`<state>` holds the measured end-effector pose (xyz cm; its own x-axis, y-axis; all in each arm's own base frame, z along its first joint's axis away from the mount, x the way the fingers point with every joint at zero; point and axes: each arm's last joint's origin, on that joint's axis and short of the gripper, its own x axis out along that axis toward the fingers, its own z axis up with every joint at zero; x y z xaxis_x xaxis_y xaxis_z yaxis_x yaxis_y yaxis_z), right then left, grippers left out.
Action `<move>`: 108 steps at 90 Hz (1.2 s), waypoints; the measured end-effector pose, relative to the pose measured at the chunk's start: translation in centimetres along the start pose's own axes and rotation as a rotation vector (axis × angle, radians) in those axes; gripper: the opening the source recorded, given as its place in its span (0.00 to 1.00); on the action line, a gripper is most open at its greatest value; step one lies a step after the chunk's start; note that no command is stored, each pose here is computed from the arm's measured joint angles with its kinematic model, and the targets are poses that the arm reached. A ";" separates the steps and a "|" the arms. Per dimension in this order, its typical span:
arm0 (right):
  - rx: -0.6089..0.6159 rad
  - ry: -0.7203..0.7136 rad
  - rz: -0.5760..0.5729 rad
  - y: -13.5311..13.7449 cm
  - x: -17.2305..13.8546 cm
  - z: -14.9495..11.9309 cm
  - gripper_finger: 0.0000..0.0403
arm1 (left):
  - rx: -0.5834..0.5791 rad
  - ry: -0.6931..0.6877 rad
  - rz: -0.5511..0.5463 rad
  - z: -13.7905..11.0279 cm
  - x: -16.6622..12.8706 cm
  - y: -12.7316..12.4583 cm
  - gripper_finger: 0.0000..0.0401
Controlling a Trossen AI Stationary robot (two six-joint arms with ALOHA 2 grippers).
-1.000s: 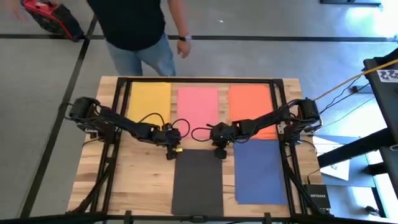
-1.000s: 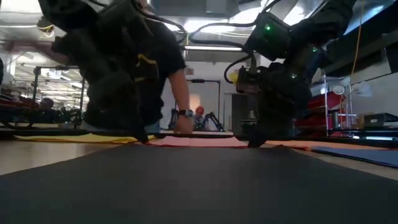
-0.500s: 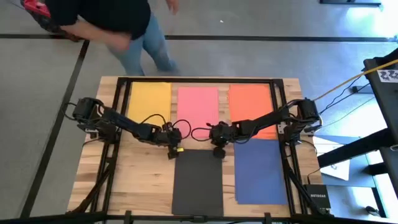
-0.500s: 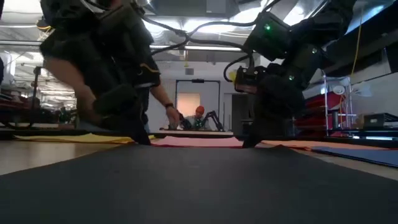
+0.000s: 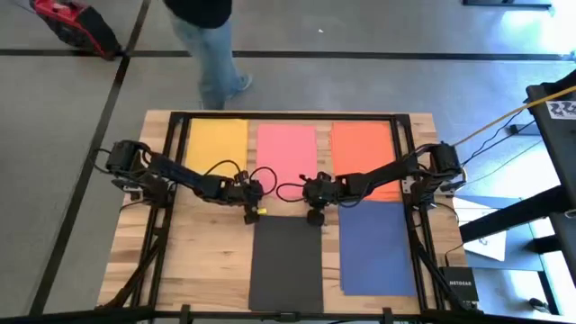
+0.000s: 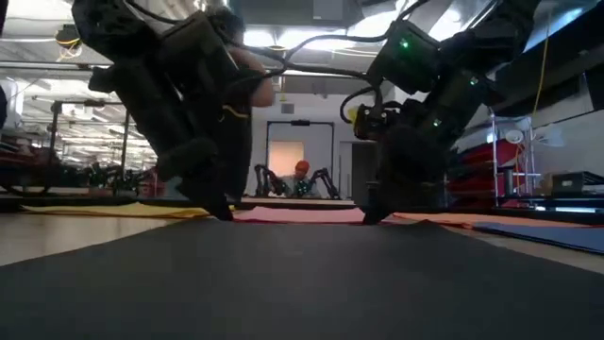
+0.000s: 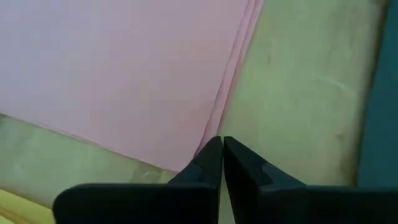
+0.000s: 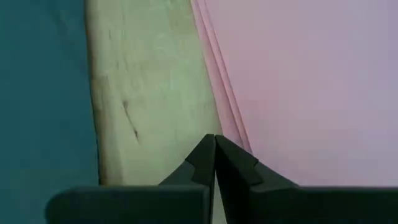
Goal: Organize paper
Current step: Stack left pink paper on the top of the pink paper
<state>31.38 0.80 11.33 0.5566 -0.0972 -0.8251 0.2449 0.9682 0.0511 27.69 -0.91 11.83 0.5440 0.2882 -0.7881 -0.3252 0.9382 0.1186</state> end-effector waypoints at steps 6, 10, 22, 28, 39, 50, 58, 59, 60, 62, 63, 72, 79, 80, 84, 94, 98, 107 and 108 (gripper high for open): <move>0.000 -0.002 -0.010 0.0 0.0 0.0 0.00 | -0.003 0.001 0.003 0.0 0.0 0.1 0.00; 0.000 -0.003 -0.012 0.0 0.0 0.0 0.00 | -0.005 0.001 0.004 0.0 0.1 0.2 0.00; 0.009 -0.005 -0.026 -0.4 0.0 0.1 0.00 | -0.006 0.002 0.007 0.0 0.1 0.2 0.00; 0.013 -0.007 -0.035 -0.5 0.0 0.1 0.00 | -0.006 0.002 0.008 0.0 0.1 0.2 0.00; 0.018 -0.010 -0.048 -0.7 0.1 0.2 0.00 | -0.007 0.002 0.009 0.0 0.1 0.2 0.00; 0.017 -0.013 -0.058 -0.8 0.1 0.2 0.00 | -0.013 0.000 0.016 0.0 0.1 0.3 0.00; 0.019 -0.016 -0.074 -0.9 0.1 0.2 0.00 | -0.013 -0.002 0.028 0.0 0.1 0.3 0.00; 0.020 -0.017 -0.075 -0.9 0.1 0.2 0.00 | -0.013 -0.001 0.029 0.0 0.1 0.3 0.00; 0.021 -0.016 -0.075 -0.9 0.1 0.2 0.00 | -0.014 -0.001 0.030 0.0 0.1 0.4 0.00; 0.022 -0.016 -0.076 -1.0 0.1 0.2 0.00 | -0.016 -0.001 0.033 0.0 0.2 0.4 0.00; 0.022 -0.016 -0.076 -1.0 0.1 0.2 0.00 | -0.017 -0.001 0.034 0.0 0.2 0.5 0.00; 0.027 -0.017 -0.081 -1.2 0.1 0.3 0.00 | -0.024 0.001 0.041 0.1 0.3 0.8 0.00; 0.028 -0.018 -0.082 -1.2 0.1 0.3 0.00 | -0.030 0.003 0.048 0.1 0.3 1.0 0.00; 0.028 -0.018 -0.082 -1.2 0.1 0.3 0.00 | -0.031 0.003 0.049 0.1 0.4 1.1 0.00; 0.028 -0.019 -0.082 -1.2 0.1 0.3 0.00 | -0.034 0.004 0.053 0.2 0.4 1.2 0.00; 0.028 -0.020 -0.081 -1.2 0.1 0.3 0.00 | -0.030 0.005 0.063 0.2 0.5 1.5 0.00; 0.028 -0.021 -0.081 -1.2 0.1 0.3 0.00 | -0.029 0.006 0.067 0.3 0.5 1.7 0.00; 0.028 -0.021 -0.080 -1.2 0.1 0.3 0.00 | -0.023 0.008 0.073 0.3 0.6 2.0 0.00; 0.028 -0.021 -0.080 -1.2 0.1 0.3 0.00 | -0.024 0.008 0.074 0.3 0.6 2.0 0.00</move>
<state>31.40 -0.42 11.37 0.5508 -0.1790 -0.8152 0.3113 0.9503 0.0016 27.62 1.20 11.78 0.5115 0.3550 -0.7825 -0.3830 0.9094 0.1622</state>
